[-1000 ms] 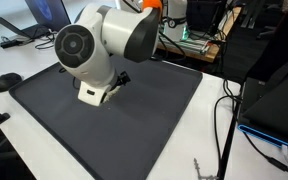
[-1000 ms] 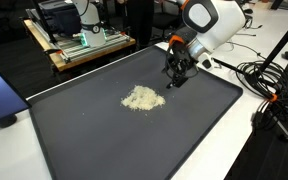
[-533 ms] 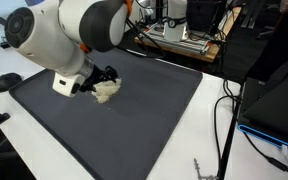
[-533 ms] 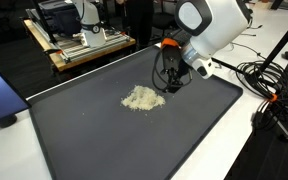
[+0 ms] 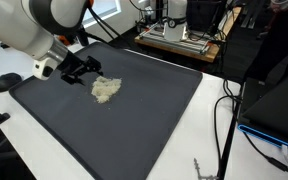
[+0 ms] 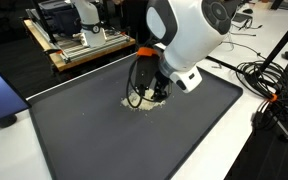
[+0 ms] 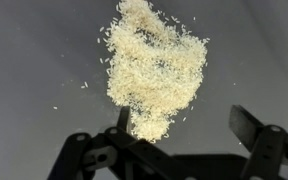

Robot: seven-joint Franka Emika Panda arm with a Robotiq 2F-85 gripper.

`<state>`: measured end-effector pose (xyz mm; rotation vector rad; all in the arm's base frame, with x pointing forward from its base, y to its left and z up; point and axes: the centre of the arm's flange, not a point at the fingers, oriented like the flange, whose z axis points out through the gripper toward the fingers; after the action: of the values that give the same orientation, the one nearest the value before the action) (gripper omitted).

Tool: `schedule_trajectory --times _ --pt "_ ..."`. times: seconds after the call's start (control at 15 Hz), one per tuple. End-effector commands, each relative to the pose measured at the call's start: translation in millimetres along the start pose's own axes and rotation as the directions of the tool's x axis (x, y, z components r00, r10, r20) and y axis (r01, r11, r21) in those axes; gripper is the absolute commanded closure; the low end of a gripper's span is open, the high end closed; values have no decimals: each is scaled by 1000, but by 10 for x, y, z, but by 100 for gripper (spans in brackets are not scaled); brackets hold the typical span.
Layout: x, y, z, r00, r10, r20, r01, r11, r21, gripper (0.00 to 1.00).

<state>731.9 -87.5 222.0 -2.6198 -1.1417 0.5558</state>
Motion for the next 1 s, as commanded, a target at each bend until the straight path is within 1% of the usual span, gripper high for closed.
schedule_trajectory --times 0.0,0.27,0.53,0.67,0.73,0.93 --pt "-236 284 -80 997 -8 -78 14 997 70 0" --pt "-621 480 -17 988 -17 -154 36 992 120 0" --pt "-953 608 81 974 -38 -225 75 984 159 0" --pt "-1080 669 126 963 -23 -270 75 980 183 0" --pt "-1153 690 173 952 -24 -304 88 976 199 0" --pt "-1313 713 285 934 -7 -359 91 972 218 0"
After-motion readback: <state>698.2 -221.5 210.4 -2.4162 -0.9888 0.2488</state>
